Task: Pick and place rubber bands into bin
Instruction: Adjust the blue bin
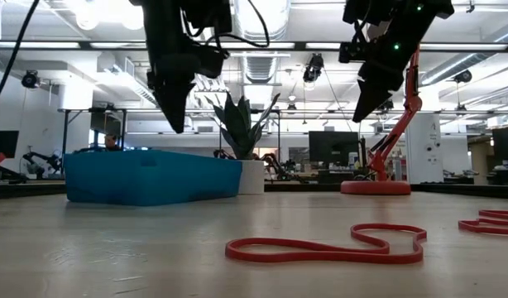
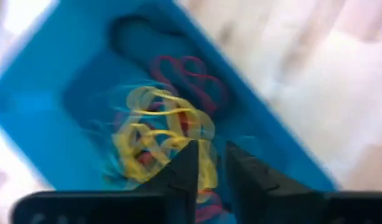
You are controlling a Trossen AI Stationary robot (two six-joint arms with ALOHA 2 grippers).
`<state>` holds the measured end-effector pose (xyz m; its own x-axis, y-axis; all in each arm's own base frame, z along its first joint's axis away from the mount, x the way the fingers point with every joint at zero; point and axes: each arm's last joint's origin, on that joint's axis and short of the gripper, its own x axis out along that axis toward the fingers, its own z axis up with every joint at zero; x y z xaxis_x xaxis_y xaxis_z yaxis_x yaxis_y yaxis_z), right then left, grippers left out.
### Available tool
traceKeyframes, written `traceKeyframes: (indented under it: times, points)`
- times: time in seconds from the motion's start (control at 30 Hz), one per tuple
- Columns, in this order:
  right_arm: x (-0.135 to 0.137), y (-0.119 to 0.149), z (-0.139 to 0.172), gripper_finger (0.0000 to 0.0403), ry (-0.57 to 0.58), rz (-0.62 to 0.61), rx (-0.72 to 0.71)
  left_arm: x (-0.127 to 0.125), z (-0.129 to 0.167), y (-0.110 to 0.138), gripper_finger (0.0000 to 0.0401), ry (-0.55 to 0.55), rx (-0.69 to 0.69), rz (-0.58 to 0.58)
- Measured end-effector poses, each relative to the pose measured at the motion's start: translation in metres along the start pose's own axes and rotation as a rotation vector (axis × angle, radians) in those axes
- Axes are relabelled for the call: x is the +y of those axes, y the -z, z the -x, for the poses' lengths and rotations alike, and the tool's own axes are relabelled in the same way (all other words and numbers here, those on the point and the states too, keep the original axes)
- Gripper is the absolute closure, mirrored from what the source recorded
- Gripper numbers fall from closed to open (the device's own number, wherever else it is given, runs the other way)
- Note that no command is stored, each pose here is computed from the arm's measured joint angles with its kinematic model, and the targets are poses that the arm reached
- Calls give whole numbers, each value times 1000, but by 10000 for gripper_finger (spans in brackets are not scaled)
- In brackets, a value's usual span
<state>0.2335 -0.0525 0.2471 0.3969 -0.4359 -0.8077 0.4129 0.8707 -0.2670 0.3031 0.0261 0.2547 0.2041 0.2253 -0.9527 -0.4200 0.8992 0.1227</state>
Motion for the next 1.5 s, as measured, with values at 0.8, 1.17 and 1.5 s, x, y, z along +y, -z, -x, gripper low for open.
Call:
traceKeyframes:
  times: [0.8, 1.17, 1.5]
  points:
    - [4, 21, -14, 218, 6, 15, 71, -42, -25, 3, 280, 291, -159, -213]
    - [3, 21, -13, 218, 6, 9, 68, -32, -27, 20, 280, 34, 7, -426]
    - [3, 21, -13, 218, 7, 6, 68, -63, -35, 1, 280, 227, -186, -461]
